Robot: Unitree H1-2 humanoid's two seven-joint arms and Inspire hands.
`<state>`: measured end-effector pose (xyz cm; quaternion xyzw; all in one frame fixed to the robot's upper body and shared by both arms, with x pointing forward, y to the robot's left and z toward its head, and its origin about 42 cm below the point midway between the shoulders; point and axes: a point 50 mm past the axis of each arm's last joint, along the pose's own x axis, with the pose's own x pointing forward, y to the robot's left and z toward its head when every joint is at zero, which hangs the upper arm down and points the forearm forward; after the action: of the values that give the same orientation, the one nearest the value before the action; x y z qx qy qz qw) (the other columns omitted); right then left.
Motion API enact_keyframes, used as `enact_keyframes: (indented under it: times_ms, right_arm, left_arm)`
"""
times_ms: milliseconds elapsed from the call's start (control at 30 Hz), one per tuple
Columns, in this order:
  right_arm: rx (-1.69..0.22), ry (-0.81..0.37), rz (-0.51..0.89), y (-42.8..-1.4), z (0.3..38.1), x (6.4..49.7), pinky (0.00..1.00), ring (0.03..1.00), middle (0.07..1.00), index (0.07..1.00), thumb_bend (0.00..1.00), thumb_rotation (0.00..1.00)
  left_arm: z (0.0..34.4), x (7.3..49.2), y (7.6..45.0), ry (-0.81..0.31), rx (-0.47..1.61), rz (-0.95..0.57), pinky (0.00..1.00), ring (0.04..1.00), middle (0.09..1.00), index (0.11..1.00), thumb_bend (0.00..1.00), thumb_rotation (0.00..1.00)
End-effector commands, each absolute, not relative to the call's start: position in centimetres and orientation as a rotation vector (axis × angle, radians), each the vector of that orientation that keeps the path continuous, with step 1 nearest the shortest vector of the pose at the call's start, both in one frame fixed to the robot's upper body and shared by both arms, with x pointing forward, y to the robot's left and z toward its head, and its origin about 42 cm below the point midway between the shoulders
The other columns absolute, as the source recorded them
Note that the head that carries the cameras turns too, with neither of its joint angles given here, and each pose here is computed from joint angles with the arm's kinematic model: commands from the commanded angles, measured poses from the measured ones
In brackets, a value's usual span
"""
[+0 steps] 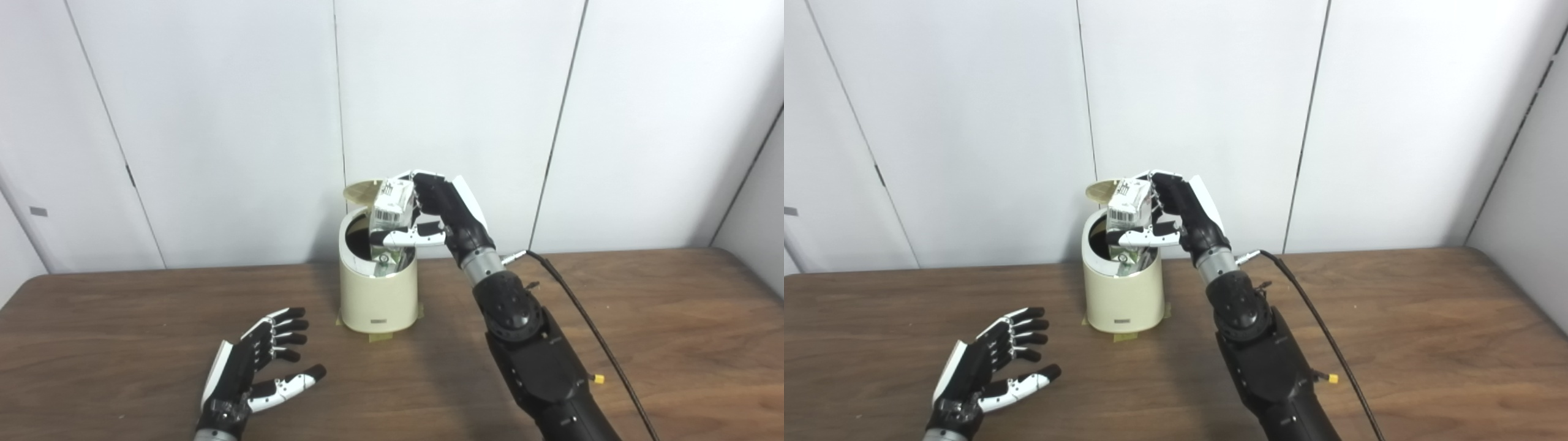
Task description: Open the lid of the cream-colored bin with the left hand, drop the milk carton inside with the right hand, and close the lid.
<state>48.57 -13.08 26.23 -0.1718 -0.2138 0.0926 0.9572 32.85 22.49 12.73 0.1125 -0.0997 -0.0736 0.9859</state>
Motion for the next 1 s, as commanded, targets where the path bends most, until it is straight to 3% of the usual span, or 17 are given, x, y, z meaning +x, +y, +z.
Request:
enact_keyframes:
  times_ms: [0, 967]
  right_arm:
    - [-0.336, -0.606, 0.199, -11.4, 31.2, 49.3, 0.29, 0.382, 0.485, 0.550, 0.51, 0.00]
    - [-0.568, -0.731, 0.239, -10.0, 31.7, 53.5, 0.29, 0.379, 0.482, 0.555, 0.51, 0.00]
  left_arm:
    - [13.5, 33.1, 21.5, -0.242, 0.217, -0.142, 0.61, 0.704, 0.747, 0.777, 0.73, 0.08]
    - [13.7, 32.9, 20.2, -0.254, 0.199, -0.140, 0.59, 0.690, 0.737, 0.768, 0.74, 0.09]
